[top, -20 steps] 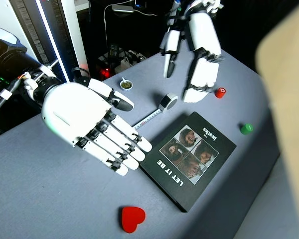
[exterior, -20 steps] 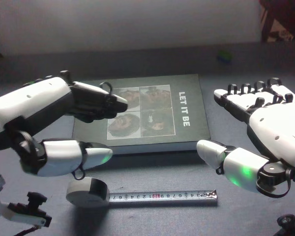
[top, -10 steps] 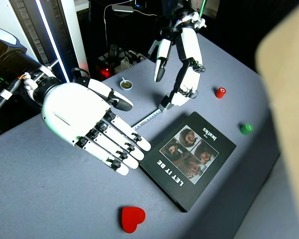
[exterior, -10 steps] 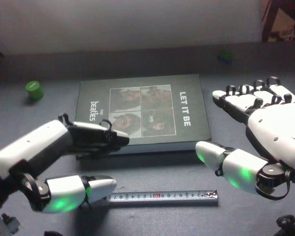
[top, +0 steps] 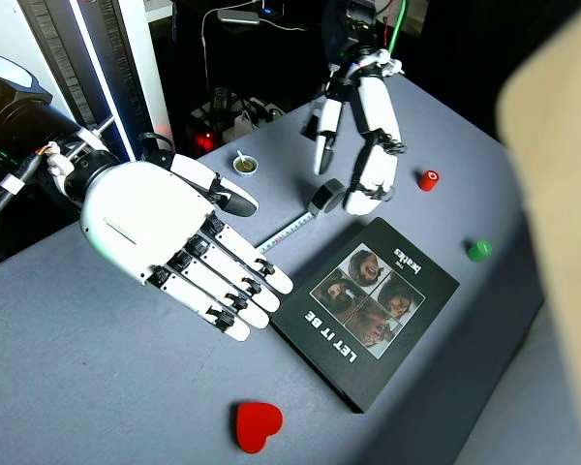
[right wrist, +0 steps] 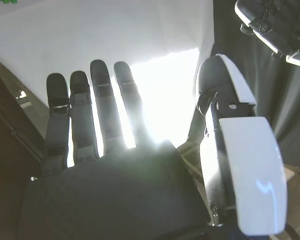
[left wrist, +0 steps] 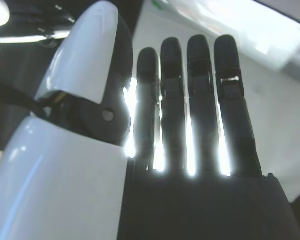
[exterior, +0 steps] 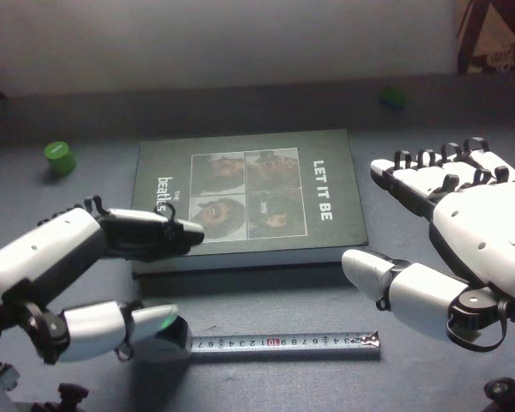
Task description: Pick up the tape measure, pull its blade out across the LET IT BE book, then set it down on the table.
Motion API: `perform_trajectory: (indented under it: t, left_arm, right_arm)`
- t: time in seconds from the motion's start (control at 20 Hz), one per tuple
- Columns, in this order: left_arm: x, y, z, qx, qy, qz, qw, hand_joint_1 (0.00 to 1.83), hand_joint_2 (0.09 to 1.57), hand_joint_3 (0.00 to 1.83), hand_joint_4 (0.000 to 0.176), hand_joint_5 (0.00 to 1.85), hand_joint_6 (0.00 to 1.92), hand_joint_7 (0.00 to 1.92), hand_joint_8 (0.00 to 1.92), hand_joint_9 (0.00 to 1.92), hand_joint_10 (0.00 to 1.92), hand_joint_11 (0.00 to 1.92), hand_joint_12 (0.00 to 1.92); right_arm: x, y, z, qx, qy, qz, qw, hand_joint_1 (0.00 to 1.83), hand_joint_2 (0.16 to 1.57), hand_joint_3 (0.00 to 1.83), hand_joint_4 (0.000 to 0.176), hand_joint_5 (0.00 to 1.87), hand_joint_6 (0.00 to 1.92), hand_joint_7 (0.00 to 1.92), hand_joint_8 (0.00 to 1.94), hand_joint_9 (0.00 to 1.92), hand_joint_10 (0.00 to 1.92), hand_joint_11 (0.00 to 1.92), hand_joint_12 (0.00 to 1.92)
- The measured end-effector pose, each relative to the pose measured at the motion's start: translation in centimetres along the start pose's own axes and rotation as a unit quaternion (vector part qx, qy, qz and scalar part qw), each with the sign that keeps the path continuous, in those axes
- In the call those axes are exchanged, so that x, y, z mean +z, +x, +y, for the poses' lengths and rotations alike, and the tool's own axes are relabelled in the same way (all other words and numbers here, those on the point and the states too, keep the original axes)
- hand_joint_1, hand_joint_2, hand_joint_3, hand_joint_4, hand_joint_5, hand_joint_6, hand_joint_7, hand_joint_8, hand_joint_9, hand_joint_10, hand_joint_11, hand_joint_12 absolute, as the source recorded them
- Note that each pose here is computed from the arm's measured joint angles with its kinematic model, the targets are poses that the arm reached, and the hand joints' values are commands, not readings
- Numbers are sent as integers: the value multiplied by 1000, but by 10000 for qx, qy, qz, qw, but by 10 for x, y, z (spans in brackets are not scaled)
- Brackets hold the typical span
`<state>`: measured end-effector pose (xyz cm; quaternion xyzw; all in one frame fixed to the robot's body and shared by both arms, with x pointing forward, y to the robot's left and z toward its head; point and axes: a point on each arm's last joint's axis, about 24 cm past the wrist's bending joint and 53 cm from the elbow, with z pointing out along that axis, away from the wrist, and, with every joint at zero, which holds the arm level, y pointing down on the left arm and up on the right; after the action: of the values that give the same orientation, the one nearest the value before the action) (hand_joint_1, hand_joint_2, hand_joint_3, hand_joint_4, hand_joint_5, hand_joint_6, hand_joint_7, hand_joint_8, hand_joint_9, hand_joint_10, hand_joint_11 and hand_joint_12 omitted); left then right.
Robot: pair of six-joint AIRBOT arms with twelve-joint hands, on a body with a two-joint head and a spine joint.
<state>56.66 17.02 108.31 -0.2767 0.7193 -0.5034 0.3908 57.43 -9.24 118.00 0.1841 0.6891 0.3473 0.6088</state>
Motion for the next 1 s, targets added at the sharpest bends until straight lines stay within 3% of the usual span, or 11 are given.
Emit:
perform_trajectory:
  t: [0.25, 0.55, 1.0]
  left_arm:
    - [-4, -1, 13, 65, -140, 25, 9999, 1166, 1129, 4, 0, 644, 0, 712, 2, 674, 1, 488, 521]
    - [-4, -6, 17, 136, -162, -11, 9998, 1163, 1129, 2, 0, 660, 4, 714, 1, 685, 4, 484, 517]
    - [-9, 0, 23, 400, -213, 120, 9989, 1164, 1125, 0, 0, 660, 3, 726, 5, 698, 6, 495, 519]
  right_arm:
    - [0, 0, 0, -1, 2, -1, 10000, 131, 1216, 0, 0, 233, 5, 285, 0, 217, 2, 0, 714]
    - [0, 0, 0, -5, -9, -1, 10000, 133, 1214, 0, 0, 243, 2, 300, 1, 263, 6, 0, 911]
    - [0, 0, 1, -13, -31, 0, 10000, 130, 1217, 1, 0, 252, 2, 333, 3, 270, 3, 0, 817]
